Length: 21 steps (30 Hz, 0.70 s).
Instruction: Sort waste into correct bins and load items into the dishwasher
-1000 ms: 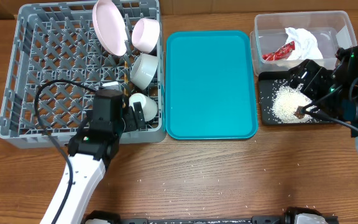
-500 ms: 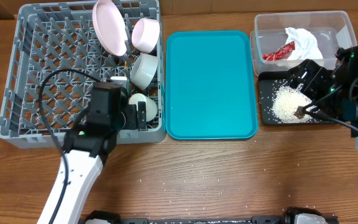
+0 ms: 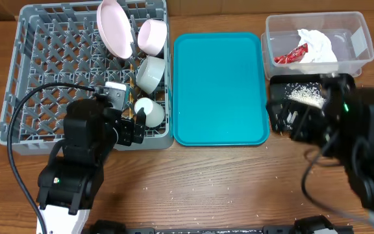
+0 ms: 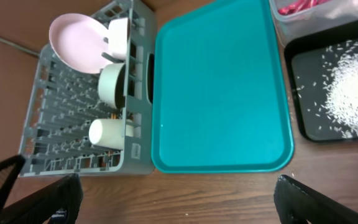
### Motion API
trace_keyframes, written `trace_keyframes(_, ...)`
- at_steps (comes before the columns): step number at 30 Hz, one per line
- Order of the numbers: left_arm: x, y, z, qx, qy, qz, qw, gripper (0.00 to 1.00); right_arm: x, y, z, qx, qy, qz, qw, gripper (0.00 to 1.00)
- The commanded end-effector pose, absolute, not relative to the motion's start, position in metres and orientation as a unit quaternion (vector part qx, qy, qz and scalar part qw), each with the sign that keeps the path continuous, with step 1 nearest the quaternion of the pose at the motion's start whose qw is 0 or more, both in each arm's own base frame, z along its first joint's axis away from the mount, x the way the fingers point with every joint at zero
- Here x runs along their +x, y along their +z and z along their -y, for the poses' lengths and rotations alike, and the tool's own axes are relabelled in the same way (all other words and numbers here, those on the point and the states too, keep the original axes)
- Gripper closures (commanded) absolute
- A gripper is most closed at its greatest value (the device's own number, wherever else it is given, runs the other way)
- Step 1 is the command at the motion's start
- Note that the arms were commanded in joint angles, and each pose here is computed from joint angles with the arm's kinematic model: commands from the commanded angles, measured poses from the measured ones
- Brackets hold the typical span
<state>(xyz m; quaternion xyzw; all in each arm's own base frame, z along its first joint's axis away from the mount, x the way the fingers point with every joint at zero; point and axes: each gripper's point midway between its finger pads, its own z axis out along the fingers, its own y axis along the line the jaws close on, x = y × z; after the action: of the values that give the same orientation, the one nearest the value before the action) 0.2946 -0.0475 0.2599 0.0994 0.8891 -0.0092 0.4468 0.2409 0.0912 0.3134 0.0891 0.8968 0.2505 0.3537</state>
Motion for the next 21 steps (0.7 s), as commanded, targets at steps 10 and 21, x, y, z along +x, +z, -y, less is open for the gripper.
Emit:
trace_keyframes(10,0.32,0.211,0.052,0.115,0.005,-0.923,0.368,0.0,0.186,0.273,-0.079,0.085,0.253,-0.888,0.375,0.0)
trace_keyframes(21,0.337,0.142,0.057,0.117,0.006,-0.956,0.268,0.0,0.18,0.255,-0.078,0.087,0.25,-0.893,0.364,0.0)
